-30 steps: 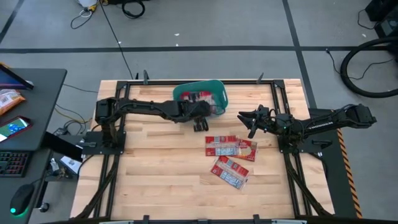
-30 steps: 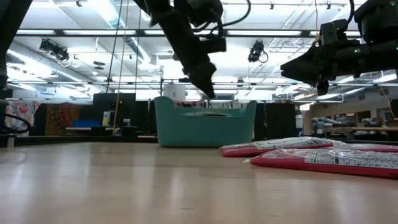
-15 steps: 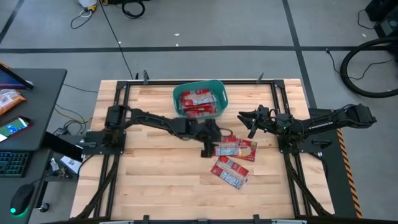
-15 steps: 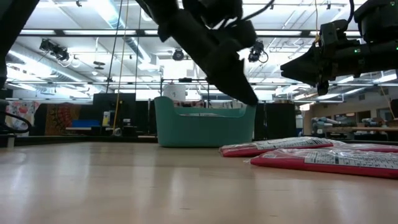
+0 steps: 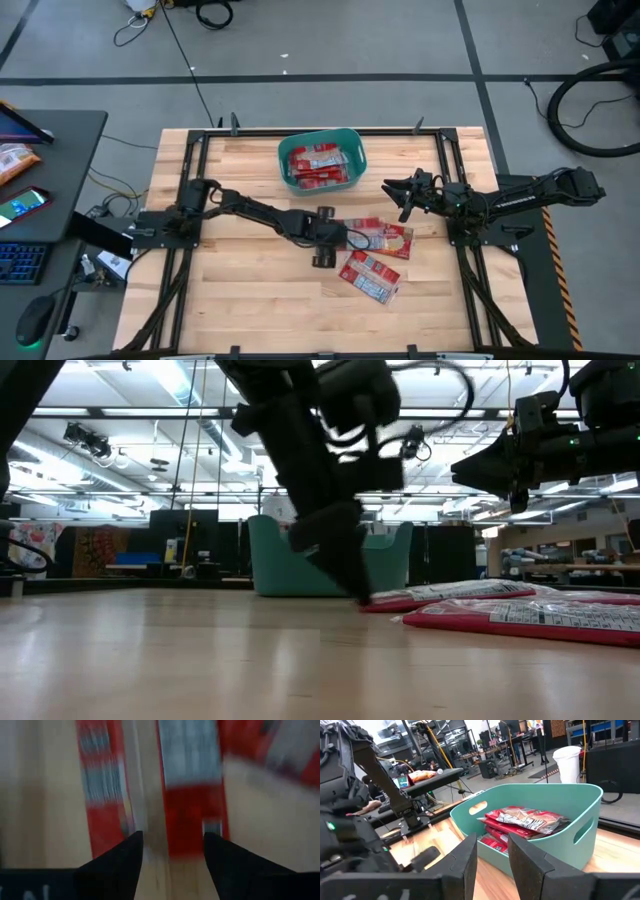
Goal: Sort popcorn bags into baskets
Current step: Put the top left red popcorn bag into the blue bin
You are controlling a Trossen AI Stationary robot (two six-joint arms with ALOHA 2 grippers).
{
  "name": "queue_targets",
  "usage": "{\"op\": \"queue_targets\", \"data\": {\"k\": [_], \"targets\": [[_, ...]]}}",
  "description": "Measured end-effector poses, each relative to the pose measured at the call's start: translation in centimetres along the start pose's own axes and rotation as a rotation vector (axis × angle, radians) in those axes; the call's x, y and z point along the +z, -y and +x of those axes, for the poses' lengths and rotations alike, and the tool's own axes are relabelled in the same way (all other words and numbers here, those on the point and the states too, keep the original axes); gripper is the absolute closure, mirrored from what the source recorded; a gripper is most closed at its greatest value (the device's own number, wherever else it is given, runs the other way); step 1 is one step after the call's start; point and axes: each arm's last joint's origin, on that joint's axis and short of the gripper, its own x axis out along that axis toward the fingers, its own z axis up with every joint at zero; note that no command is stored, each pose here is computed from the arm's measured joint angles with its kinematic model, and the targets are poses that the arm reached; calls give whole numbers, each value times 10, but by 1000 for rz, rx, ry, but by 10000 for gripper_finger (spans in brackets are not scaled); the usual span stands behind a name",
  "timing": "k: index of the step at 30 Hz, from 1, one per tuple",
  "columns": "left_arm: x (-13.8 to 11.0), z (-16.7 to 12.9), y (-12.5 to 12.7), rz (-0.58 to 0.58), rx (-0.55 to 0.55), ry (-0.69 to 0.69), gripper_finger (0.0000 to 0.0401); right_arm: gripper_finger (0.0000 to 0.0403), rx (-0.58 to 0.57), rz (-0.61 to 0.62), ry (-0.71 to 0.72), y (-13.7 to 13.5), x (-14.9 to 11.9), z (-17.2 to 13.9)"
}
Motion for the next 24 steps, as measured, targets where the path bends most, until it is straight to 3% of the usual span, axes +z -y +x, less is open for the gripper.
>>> {"op": "queue_targets", "data": {"k": [8,11,15,20,24], "targets": [[-18,-10,4,-35,-90,-205,208,288,-1,0,-1,0,0,0],[-15,-16,4,-32,-84,-173,215,288,0,0,0,0,0,0],[1,-20,-2,-53,-20,-27,220,288,0,0,0,0,0,0],[10,-2,-6,-88,4,100,221,288,0,0,0,0,0,0],[7,14,-6,-96,8,94,221,288,0,0,0,0,0,0]]}}
